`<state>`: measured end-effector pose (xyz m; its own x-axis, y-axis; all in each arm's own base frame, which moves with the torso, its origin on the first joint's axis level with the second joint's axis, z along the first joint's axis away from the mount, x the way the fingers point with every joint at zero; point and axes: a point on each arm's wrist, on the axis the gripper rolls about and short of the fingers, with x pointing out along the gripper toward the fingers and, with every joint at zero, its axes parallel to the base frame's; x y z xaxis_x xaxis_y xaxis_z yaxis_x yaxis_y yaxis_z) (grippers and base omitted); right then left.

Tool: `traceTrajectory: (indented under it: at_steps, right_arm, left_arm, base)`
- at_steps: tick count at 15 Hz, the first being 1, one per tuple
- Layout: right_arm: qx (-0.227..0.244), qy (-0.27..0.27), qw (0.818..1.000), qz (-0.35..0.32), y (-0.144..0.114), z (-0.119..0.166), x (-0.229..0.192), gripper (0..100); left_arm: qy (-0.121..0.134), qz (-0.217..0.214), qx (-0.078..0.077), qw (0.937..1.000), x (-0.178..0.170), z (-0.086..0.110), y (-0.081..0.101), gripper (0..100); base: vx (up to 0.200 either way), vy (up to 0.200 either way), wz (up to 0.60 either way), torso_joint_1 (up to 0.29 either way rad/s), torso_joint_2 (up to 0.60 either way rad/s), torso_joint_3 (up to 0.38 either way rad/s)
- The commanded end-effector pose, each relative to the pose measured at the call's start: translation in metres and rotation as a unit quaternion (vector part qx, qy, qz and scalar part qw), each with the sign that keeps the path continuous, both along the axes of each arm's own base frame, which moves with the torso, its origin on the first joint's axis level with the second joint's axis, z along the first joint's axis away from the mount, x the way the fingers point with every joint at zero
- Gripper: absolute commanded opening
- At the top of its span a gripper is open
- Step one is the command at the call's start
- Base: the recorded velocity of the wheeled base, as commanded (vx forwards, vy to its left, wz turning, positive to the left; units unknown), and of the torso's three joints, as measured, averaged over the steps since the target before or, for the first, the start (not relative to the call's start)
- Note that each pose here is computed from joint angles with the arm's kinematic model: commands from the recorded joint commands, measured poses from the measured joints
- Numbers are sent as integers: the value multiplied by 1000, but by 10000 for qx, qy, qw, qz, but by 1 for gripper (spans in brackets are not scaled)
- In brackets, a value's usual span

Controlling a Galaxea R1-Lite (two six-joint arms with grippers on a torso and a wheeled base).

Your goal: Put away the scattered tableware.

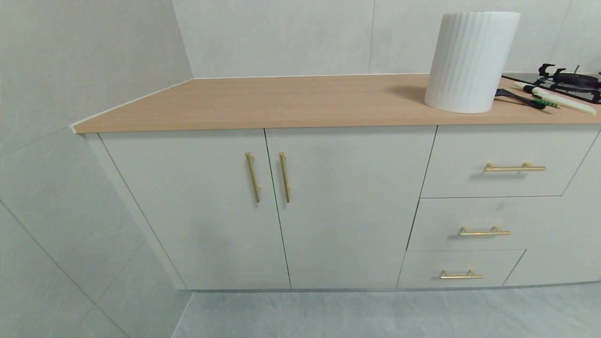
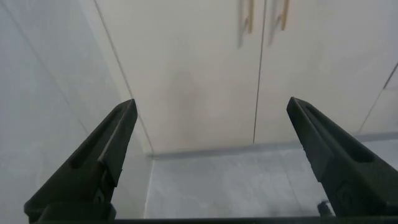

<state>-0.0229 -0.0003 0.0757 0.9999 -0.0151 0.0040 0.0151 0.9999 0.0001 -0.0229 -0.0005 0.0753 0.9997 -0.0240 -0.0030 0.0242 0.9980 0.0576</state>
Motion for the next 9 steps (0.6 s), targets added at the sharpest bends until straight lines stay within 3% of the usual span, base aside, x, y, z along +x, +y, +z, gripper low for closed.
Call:
traceTrajectory:
  at_steps: [1, 3, 9]
  right_arm:
    - [0, 28, 10000, -1, 0, 0, 0, 100]
    - [15, 20, 10000, -1, 0, 0, 0, 100]
    - [31, 27, 10000, 7, 0, 0, 0, 100]
  left_arm:
    - [19, 6, -119, 9999, 0, 0, 0, 100]
    - [6, 21, -273, 9996, 0, 0, 0, 100]
    - [-2, 29, -265, 9996, 0, 0, 0, 100]
  base:
    - [0, 0, 0, 0, 0, 0]
    - [0, 0, 0, 0, 0, 0]
    - [0, 0, 0, 0, 0, 0]
